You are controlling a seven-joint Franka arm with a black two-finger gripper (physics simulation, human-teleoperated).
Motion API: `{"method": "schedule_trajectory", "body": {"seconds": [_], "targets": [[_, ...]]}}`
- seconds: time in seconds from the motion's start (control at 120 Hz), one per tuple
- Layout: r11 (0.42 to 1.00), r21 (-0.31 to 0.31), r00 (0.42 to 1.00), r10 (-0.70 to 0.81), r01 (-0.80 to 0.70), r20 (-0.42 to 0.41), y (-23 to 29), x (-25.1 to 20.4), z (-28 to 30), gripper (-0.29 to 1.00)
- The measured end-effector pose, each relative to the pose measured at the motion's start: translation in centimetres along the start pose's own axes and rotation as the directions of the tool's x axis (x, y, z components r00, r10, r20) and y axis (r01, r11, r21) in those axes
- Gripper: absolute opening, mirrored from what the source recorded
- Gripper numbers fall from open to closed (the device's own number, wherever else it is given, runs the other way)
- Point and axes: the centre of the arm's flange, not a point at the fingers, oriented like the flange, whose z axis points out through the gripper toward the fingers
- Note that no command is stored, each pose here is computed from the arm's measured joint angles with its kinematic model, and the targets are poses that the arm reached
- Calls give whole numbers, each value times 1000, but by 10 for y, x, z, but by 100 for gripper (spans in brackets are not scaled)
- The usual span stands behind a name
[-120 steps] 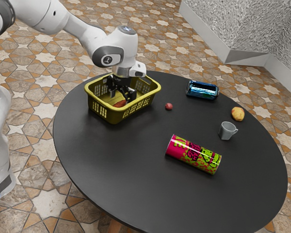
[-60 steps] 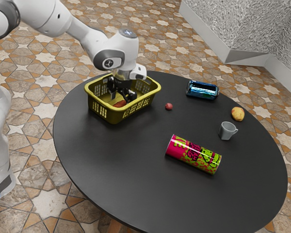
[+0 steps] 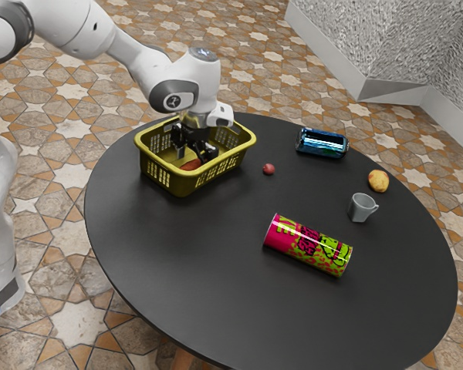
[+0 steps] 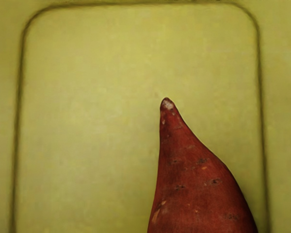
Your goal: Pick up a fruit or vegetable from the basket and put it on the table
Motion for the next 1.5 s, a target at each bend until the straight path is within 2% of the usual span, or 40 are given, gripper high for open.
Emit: {"method": "schedule_trajectory", "body": {"seconds": [0.167,0.292,0.5,0.65,0.892,1.017,1.083,1.192,1.267,1.333,1.417,1.5], "targets": [[1000,-2,1000,3,-3,-4,2,0,-2,61],[1000,-6,1000,7,-7,-6,4,0,-4,43],[1000,-4,1000,7,-7,-7,4,0,-4,35],[1000,-6,1000,11,-11,-14,5,2,-8,19],[1000,-14,999,15,-16,-38,4,7,-20,17],[999,-20,995,23,-25,-99,1,24,-55,17],[999,-23,986,42,-46,-158,2,37,-92,16],[992,-36,959,107,-120,-262,31,54,-164,17],[988,-16,948,145,-156,-284,69,80,-186,17],[978,9,942,203,-208,-267,118,96,-178,16],[957,10,938,287,-290,-194,172,93,-142,16],[950,0,943,309,-312,-122,181,96,-107,16]]}}
